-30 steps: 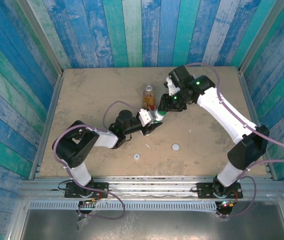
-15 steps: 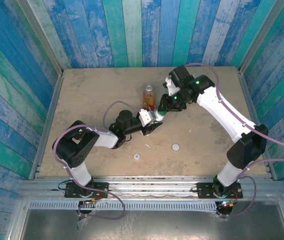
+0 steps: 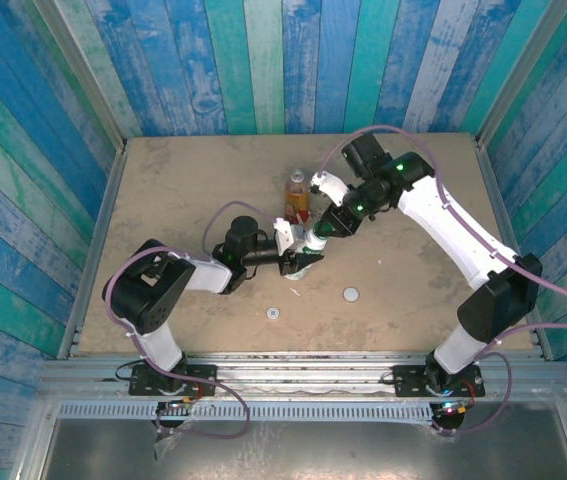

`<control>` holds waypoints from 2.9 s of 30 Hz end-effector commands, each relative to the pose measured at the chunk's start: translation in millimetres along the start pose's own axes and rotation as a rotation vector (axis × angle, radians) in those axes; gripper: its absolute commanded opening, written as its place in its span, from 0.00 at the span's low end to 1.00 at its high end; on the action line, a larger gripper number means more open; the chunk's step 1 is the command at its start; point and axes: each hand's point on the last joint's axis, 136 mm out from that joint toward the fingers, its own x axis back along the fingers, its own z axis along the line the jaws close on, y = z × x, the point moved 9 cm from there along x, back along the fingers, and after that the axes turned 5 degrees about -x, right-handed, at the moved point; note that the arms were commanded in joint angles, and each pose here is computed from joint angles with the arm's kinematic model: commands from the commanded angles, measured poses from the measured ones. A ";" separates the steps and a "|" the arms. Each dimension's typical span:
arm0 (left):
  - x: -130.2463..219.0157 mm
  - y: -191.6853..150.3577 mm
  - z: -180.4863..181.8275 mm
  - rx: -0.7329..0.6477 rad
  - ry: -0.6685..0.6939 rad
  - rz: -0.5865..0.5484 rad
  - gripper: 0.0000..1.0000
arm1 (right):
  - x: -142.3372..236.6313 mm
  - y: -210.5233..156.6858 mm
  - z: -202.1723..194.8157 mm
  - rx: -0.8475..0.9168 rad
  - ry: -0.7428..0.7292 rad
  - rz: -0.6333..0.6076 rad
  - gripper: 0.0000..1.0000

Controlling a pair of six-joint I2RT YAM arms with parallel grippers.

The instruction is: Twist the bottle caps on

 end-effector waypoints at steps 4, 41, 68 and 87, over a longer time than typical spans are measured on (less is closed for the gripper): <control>-0.5 -2.9 -11.8 0.029 -0.144 0.002 0.49 | 15.0 -4.7 14.3 0.369 0.085 -0.014 0.37; 3.9 8.6 -10.1 -0.011 -0.108 -0.037 0.50 | -1.7 -14.8 10.1 0.352 0.140 0.052 0.39; 5.4 22.4 -7.9 -0.052 -0.092 -0.103 0.50 | -22.9 -13.0 2.7 0.180 0.216 0.106 0.41; 4.3 34.6 -2.0 -0.087 -0.051 -0.165 0.50 | -23.3 -9.6 2.4 0.052 0.193 0.064 0.38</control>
